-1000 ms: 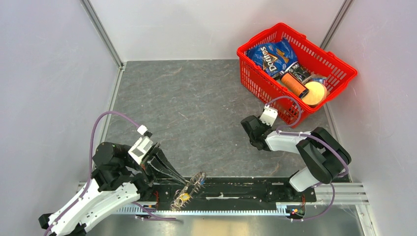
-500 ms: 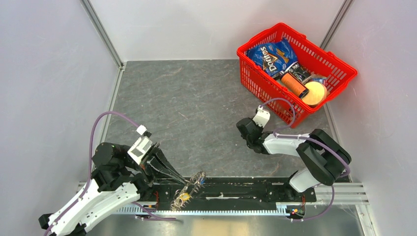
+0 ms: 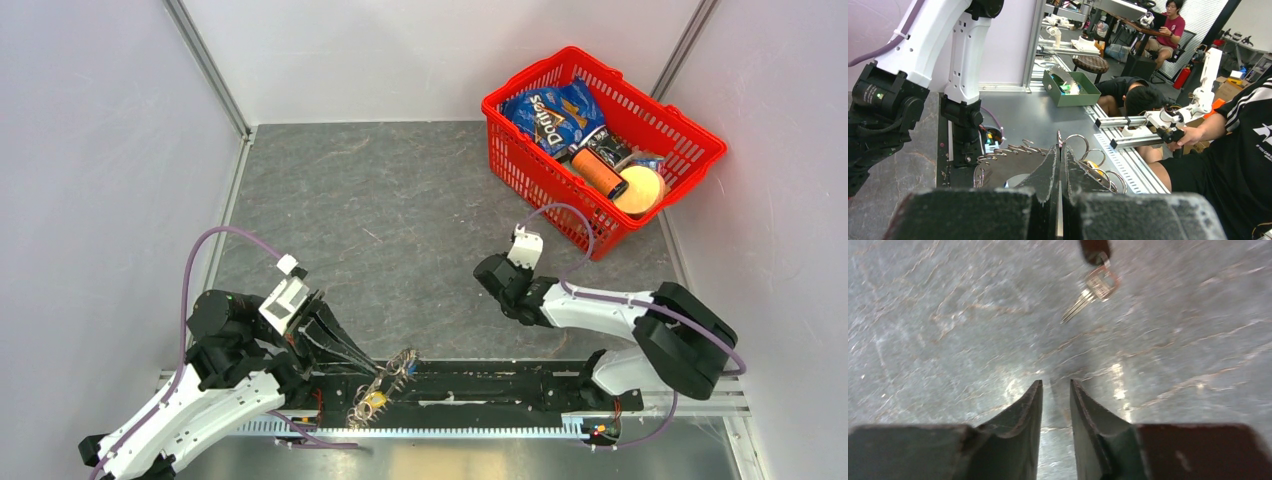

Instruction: Put the keys on the keyring

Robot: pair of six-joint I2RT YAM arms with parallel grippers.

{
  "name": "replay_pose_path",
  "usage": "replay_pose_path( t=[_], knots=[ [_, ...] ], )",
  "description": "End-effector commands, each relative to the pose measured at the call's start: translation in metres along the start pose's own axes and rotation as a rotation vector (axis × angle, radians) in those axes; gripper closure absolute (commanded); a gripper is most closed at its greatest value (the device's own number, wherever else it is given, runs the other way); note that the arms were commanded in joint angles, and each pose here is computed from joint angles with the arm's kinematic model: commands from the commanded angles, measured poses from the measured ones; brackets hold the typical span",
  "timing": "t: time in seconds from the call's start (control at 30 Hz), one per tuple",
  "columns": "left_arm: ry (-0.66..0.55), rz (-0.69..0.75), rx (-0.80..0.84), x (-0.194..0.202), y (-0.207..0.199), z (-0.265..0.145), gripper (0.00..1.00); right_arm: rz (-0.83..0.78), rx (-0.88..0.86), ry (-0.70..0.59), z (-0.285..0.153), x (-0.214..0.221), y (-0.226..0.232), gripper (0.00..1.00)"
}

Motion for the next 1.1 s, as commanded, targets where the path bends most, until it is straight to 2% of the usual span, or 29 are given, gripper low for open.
replay_pose_path(
  t=[0.0,0.13,0.23,0.6,0.77,1.07],
  knots=[
    [-0.041,0.059,0.007,-0.011,-0.005,0.002,0.98,-0.051,0.155,-0.138,-0.006,-0.027,-0.015,0.62],
    [-0.041,0.057,0.006,-0.011,-0.004,0.002,0.98,-0.043,0.247,-0.162,0.005,-0.033,-0.026,0.48],
    [-0.039,0.055,0.005,-0.011,-0.003,0.002,0.98,-0.037,0.276,-0.156,0.017,-0.035,-0.03,0.44],
    [-0.031,0.053,0.003,-0.011,0.0,0.004,0.98,-0.065,0.158,-0.179,0.053,-0.046,-0.021,0.45],
    [-0.025,0.054,-0.003,-0.011,0.001,0.004,0.98,-0.074,0.16,-0.182,0.062,-0.05,-0.019,0.45],
    [-0.016,0.053,-0.014,-0.011,0.003,0.005,0.98,-0.05,0.148,-0.172,0.074,-0.051,-0.03,0.55]
  ],
)
Point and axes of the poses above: each gripper's point midway between its finger pads, its own z axis out along the fingers, its own y axis along the line the jaws close on, x = y × z, the point moved 10 cm from there along -z, back along the fingers, and after that the axes turned 6 degrees about -z, right-handed, at the moved point
